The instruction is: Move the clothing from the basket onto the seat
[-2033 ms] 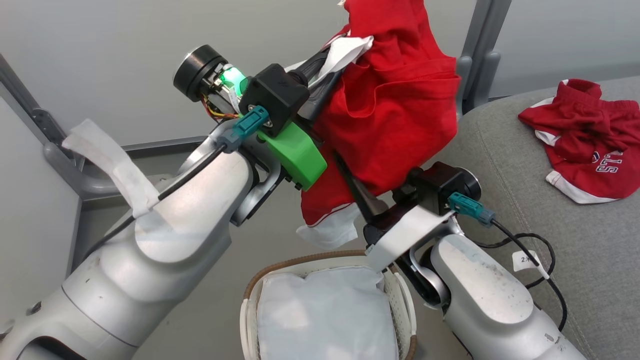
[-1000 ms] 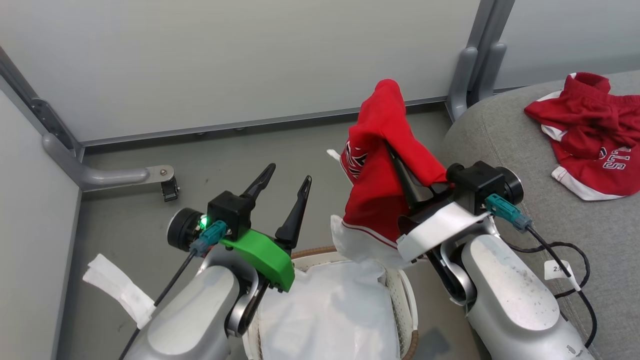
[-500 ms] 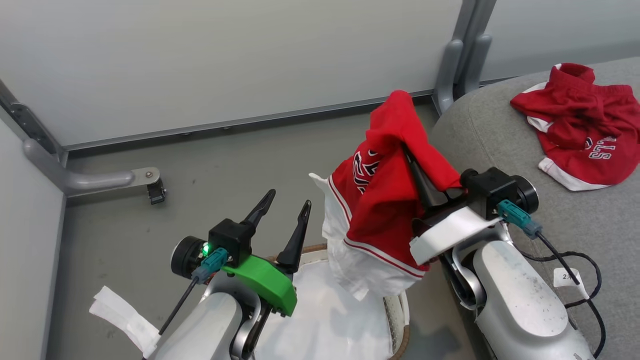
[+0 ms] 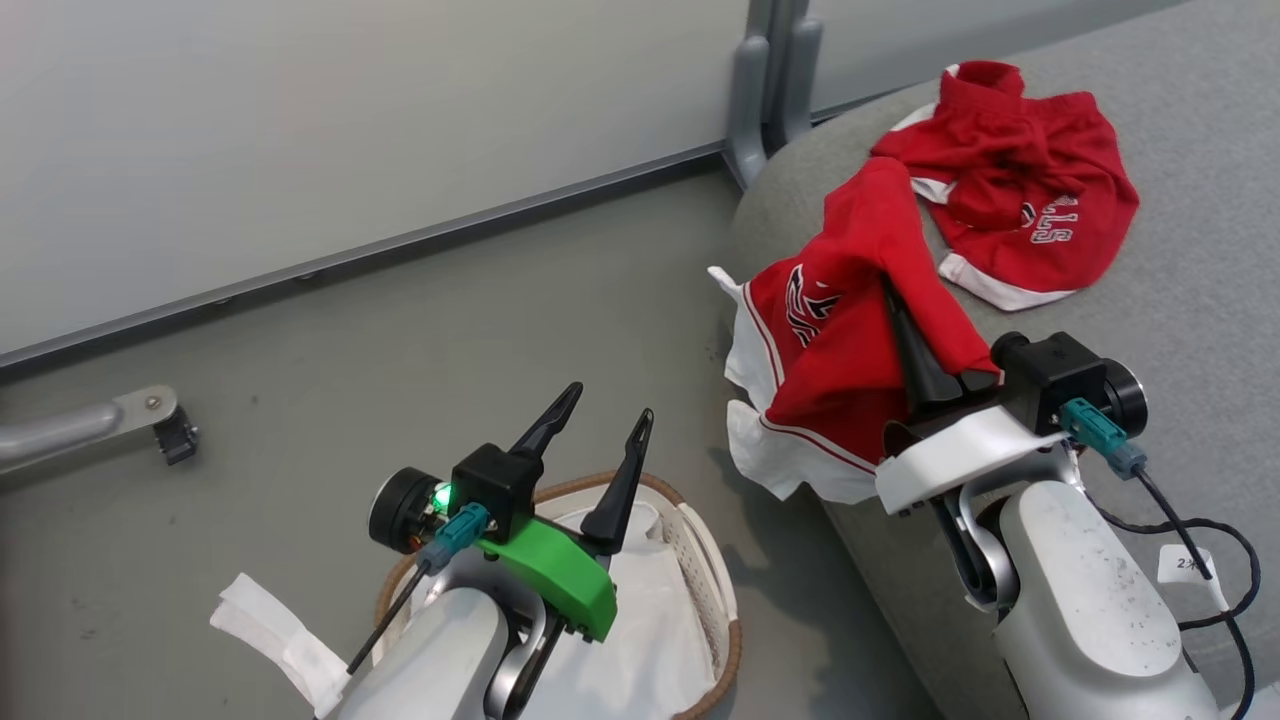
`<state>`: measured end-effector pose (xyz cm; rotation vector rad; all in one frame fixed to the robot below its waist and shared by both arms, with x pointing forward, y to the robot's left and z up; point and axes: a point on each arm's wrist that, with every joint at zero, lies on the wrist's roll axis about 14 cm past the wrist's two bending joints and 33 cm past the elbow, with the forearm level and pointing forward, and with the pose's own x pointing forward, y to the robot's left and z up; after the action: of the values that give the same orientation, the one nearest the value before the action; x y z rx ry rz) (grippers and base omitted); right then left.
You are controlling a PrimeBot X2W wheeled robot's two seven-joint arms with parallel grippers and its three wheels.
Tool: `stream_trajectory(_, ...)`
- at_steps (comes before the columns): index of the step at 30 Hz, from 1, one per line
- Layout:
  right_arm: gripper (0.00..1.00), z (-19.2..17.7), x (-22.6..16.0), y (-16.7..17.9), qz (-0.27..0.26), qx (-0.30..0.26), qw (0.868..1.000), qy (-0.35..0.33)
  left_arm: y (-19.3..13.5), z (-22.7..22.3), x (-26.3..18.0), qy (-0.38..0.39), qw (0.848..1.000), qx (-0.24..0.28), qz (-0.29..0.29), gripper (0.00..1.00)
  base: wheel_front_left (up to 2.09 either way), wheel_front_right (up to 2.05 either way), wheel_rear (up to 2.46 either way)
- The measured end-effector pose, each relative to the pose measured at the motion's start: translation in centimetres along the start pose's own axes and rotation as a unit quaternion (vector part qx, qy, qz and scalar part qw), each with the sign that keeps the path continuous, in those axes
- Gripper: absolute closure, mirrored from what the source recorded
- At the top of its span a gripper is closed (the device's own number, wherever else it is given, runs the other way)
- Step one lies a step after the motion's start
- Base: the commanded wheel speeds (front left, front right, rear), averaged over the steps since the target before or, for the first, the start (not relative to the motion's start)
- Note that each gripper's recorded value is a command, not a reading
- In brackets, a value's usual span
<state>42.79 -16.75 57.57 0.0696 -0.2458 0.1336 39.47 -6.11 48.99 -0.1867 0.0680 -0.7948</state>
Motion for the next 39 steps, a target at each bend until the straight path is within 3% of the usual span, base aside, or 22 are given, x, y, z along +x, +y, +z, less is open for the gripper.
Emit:
stream_trajectory(10,1.00,-0.3,-2.3,-5.6,-0.079,-0.028,0.996,0.013,-3.7,-2.3,3.0,0.024,0.997,-0.013,-0.078,0.00,0.00,0.00,0.00)
stream_trajectory(16,1.00,-1.1,-1.9,-7.1,-0.096,-0.033,0.995,0.022,-4.0,-3.7,3.8,0.038,0.995,-0.025,-0.092,0.00,0.00,0.00,0.00)
stream_trajectory(25,1.00,4.2,5.6,-8.7,-0.091,-0.076,0.991,-0.062,-1.9,-5.0,4.3,0.048,0.995,-0.028,-0.079,0.00,0.00,0.00,0.00)
stream_trajectory(32,1.00,8.9,11.5,-13.0,-0.108,-0.120,0.980,-0.113,0.2,-5.4,4.2,0.050,0.997,-0.023,-0.060,0.00,0.00,0.00,0.00)
stream_trajectory(36,1.00,10.0,14.2,-15.9,-0.122,-0.151,0.975,-0.113,2.0,-5.5,3.9,0.050,0.998,-0.017,-0.042,0.00,0.00,0.00,0.00)
stream_trajectory(39,1.00,8.4,15.5,-18.0,-0.134,-0.172,0.972,-0.084,3.4,-5.7,3.9,0.049,0.998,-0.014,-0.028,0.00,0.00,0.00,0.00)
